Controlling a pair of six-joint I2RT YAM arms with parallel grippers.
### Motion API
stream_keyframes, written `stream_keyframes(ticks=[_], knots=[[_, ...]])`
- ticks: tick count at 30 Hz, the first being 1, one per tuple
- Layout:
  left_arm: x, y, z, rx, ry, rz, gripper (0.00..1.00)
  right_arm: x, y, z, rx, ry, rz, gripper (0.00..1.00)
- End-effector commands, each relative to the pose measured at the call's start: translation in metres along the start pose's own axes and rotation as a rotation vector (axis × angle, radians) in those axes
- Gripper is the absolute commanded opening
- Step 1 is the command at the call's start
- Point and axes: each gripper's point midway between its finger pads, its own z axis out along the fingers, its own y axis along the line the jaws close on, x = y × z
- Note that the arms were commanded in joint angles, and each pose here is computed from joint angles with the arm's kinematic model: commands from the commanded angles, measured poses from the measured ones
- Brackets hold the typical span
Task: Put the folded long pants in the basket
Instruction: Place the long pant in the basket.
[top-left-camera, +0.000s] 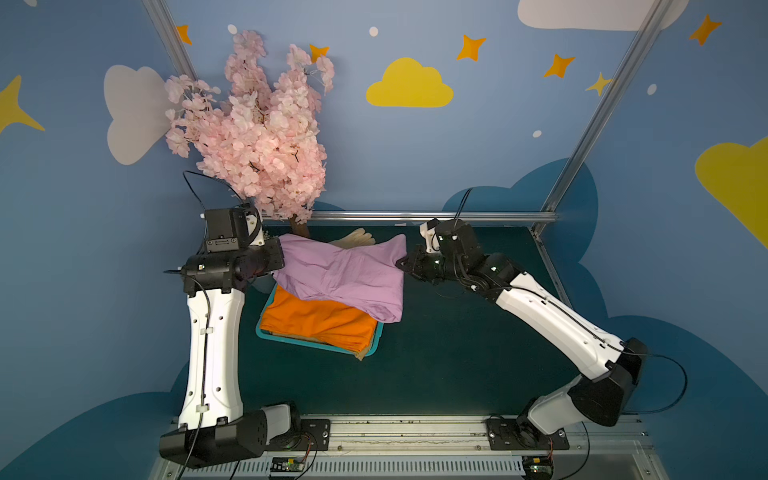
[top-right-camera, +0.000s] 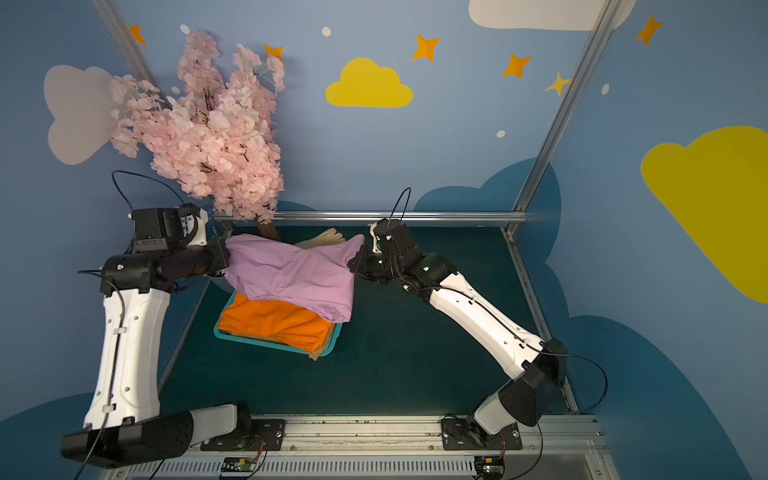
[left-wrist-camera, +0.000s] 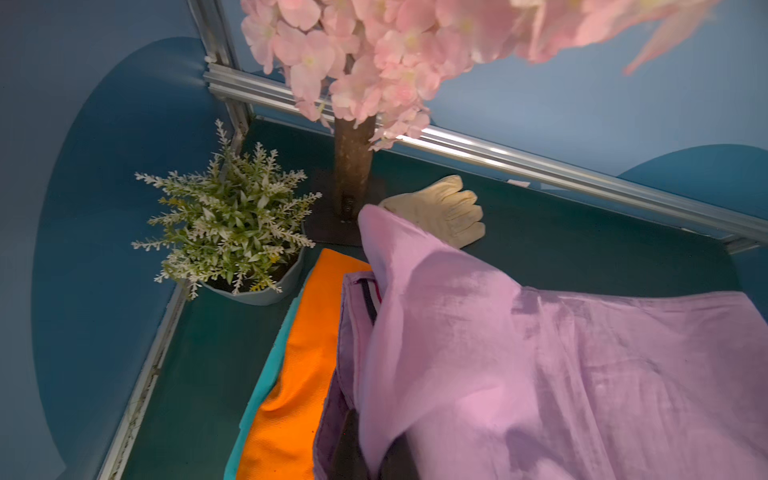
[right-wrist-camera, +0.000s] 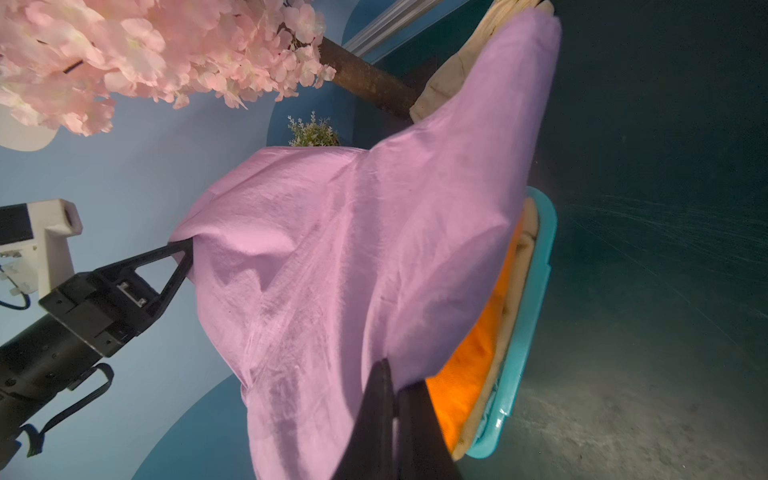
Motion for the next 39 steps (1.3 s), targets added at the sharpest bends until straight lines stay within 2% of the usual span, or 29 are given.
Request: stream_keyframes(ticks=[1,4,8,12,14,17,21,24,26,29,32,34,36,39], knots=[[-0.024,0.032,0.010,-0.145,-0.055,0.026,0.02,-0.007,0.019,0.010,-0.035,-0.026,-0.021,0.00],[-0.021,0.050,0.028,-0.187,-0.046,0.006,0.02,0.008,0.020,0.031,-0.031,0.005,-0.021,0.00],[-0.014,0.065,0.034,-0.200,-0.071,-0.052,0.02,0.030,0.016,0.052,-0.025,0.055,-0.033,0.00],[0.019,0.074,0.036,-0.216,-0.032,-0.077,0.02,0.044,0.007,0.066,-0.018,0.083,-0.020,0.00],[0.027,0.074,0.034,-0.204,-0.052,-0.086,0.02,0.046,0.006,0.070,-0.019,0.093,-0.018,0.00],[0.019,0.065,0.029,-0.139,-0.076,-0.106,0.02,0.034,0.008,0.071,-0.017,0.083,-0.020,0.00],[-0.011,0.048,0.031,-0.038,-0.026,-0.119,0.03,0.007,0.016,0.062,-0.038,0.039,-0.002,0.00],[-0.033,0.046,0.027,-0.036,-0.040,-0.106,0.02,-0.002,0.027,0.053,-0.061,0.010,-0.012,0.00],[-0.035,0.050,0.026,-0.059,-0.051,-0.097,0.02,0.004,0.028,0.054,-0.063,0.015,-0.017,0.00],[-0.003,0.057,0.043,-0.075,-0.013,-0.096,0.02,0.027,0.011,0.071,-0.044,0.059,0.013,0.00],[0.052,0.067,0.065,-0.108,0.068,-0.105,0.03,0.057,-0.008,0.089,-0.023,0.124,0.035,0.00],[0.077,0.078,0.072,-0.160,0.078,-0.109,0.03,0.076,-0.020,0.099,0.004,0.160,0.040,0.00],[0.091,0.088,0.074,-0.214,0.083,-0.104,0.02,0.092,-0.028,0.107,0.020,0.210,0.053,0.00],[0.090,0.100,0.071,-0.286,0.099,-0.088,0.02,0.103,-0.031,0.110,0.030,0.244,0.065,0.00]])
